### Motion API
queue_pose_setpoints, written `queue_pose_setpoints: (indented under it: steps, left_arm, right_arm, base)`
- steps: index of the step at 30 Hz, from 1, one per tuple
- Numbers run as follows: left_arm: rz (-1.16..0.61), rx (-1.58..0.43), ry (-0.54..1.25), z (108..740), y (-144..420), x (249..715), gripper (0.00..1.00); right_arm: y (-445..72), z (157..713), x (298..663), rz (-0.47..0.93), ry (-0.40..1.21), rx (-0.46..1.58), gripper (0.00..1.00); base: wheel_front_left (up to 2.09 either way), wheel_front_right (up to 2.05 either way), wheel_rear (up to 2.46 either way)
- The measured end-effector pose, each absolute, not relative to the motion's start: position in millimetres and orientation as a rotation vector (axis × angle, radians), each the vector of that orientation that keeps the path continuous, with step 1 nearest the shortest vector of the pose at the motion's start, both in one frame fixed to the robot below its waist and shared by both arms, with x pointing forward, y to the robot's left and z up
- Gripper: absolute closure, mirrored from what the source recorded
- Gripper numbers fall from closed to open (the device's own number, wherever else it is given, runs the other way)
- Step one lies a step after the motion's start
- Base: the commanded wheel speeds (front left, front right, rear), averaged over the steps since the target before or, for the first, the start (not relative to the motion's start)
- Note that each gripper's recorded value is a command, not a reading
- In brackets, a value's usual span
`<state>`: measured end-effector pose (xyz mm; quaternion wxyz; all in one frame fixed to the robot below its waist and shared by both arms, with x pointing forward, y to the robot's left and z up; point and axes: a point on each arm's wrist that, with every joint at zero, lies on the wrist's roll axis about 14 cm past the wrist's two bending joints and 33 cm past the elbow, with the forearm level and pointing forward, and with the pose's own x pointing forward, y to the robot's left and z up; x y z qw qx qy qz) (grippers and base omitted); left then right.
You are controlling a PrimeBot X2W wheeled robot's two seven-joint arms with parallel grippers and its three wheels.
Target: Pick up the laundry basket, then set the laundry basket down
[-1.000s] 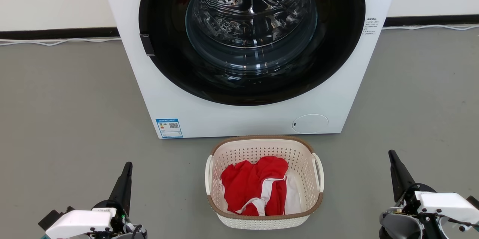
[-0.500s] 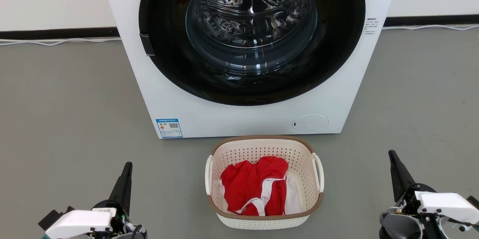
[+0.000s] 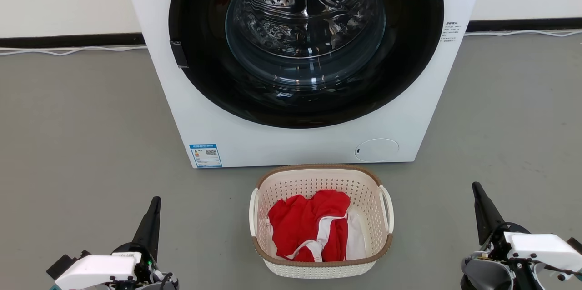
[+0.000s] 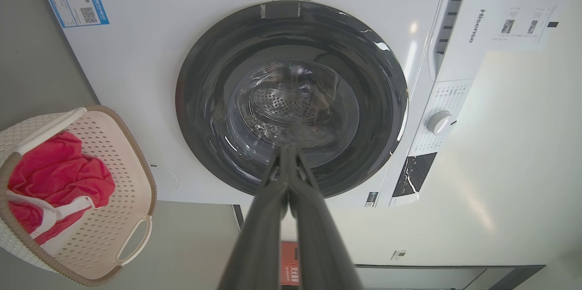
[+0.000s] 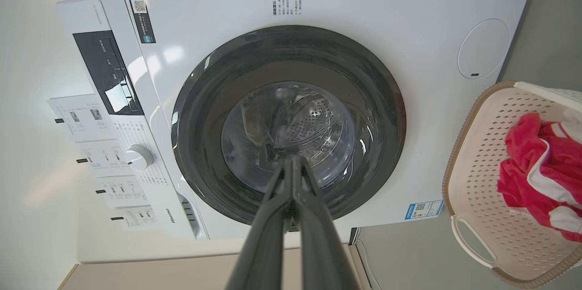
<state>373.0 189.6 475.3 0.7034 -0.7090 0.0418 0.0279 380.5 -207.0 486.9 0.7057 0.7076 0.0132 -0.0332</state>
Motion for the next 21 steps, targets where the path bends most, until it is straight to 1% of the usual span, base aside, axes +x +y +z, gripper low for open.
queue_pose_setpoints:
  steps: [21]
  left_arm:
    - [0.062,-1.577,0.093,475.3,189.6,373.0,1.00]
  right_arm:
    - [-207.1,486.9,380.5,-0.074,0.029,1.573,1.00]
  base:
    - [0.00,0.00,0.00]
